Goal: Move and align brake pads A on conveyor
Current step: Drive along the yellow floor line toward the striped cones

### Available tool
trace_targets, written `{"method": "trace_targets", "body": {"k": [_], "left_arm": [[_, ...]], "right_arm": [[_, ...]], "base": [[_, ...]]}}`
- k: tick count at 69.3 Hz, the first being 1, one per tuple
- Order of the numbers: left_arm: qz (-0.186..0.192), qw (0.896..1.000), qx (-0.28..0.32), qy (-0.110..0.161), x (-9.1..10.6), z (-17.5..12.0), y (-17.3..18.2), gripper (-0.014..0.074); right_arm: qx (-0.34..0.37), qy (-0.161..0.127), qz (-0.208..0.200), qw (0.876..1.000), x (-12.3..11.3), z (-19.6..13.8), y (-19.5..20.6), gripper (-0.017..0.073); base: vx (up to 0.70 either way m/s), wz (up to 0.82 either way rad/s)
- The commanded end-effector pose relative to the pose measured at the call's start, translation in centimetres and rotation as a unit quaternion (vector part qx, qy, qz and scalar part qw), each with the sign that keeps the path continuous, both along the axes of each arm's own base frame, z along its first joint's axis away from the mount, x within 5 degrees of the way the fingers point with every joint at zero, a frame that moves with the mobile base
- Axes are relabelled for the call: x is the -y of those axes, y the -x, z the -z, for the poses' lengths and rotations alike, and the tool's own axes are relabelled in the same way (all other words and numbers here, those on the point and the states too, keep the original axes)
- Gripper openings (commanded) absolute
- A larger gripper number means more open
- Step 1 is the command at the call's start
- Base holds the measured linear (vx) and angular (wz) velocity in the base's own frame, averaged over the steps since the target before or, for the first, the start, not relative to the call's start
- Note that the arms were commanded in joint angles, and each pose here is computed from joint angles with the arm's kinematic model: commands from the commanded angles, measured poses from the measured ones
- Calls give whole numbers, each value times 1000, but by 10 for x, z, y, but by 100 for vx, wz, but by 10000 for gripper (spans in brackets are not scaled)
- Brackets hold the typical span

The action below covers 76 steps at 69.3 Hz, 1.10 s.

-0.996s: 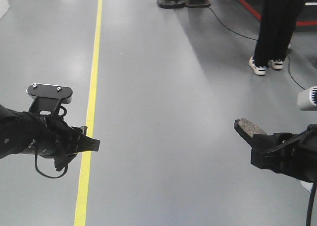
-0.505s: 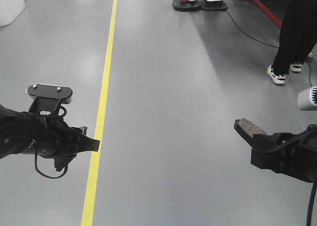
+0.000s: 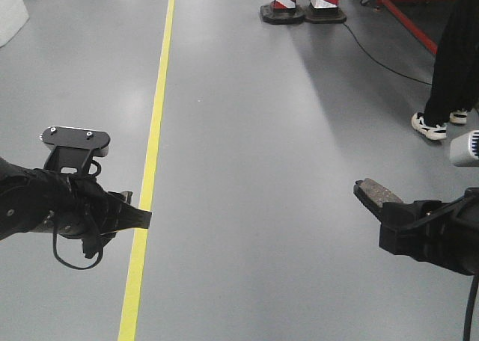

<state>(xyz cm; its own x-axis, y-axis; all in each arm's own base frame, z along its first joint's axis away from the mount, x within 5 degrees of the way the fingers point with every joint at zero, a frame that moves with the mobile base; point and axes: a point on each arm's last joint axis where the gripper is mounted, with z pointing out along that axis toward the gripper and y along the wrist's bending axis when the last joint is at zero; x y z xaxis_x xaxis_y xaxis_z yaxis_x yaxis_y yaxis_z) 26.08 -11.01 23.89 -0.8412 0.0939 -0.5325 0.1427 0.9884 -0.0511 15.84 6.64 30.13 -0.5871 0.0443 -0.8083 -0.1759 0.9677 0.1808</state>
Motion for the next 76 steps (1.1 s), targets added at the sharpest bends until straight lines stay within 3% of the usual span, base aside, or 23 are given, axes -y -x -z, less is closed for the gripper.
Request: {"method": "trace_targets", "body": {"k": [1,76], "left_arm": [[9,998,53,25,3,-21,-2,20],[9,998,53,25,3,-21,-2,20]], "right_arm": [[57,-18,-13,998,-2,-17,-2,67],[54,-16,-12,998,-2,-17,-2,67]], "base": [[40,0],[48,6]]}}
